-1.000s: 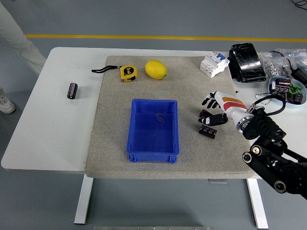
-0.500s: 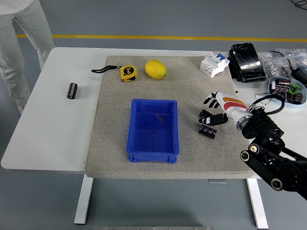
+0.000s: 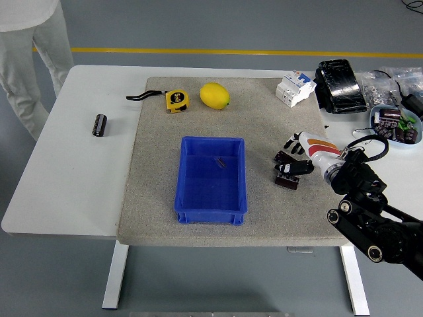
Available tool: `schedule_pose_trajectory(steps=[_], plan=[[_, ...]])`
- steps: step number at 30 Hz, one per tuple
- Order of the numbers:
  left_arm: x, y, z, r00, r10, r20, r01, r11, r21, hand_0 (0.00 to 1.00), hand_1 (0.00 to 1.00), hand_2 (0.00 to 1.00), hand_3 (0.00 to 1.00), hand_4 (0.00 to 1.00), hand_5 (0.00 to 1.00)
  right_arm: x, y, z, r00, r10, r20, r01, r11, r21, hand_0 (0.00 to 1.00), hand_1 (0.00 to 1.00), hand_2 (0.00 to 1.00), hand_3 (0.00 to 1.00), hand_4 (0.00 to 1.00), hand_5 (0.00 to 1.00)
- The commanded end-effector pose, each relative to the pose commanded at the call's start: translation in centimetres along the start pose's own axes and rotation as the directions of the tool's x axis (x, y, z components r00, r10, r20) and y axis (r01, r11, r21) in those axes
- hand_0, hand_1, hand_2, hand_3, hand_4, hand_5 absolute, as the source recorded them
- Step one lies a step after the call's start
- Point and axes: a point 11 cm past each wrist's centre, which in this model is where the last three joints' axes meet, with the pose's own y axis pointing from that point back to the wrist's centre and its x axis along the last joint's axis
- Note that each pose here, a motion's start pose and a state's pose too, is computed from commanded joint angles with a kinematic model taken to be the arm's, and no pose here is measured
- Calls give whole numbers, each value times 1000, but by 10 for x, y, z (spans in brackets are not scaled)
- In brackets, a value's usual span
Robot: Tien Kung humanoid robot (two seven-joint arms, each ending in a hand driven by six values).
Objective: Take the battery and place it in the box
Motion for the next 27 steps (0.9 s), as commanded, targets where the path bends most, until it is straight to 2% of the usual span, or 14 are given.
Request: schedule_pose_trajectory(steps=[2, 7, 8, 25, 27], plan=[[-1, 0, 0, 1000, -1, -1, 1, 1000, 0, 609, 574, 620, 702, 727, 716, -1, 0, 1, 1000, -3, 0, 3, 1000, -4, 509, 486, 487, 525, 898, 288], [-2, 0, 0, 1000, -5, -1, 5, 1000, 1, 609, 574, 620, 702, 727, 716, -2, 0, 1, 1000, -2, 1, 2, 1000, -7, 509, 486, 487, 525, 898, 288], [-2, 0, 0, 1000, -6, -1, 6, 1000, 1, 609, 574, 622, 704, 726, 715, -2, 0, 1, 1000, -2, 1, 2, 1000, -8, 476, 441, 456, 482, 858, 249], [-2, 0, 1, 1000, -4, 1, 4, 1000, -1, 610, 577, 623, 706, 725, 715, -8, 0, 4, 999, -23, -26, 22, 1000, -17, 456, 397, 424, 447, 821, 210], [-1, 0, 1, 1000, -4, 2, 4, 1000, 0, 613, 579, 625, 705, 725, 715, -8, 0, 3, 999, -20, -29, 20, 1000, -14, 420, 392, 423, 443, 789, 187]])
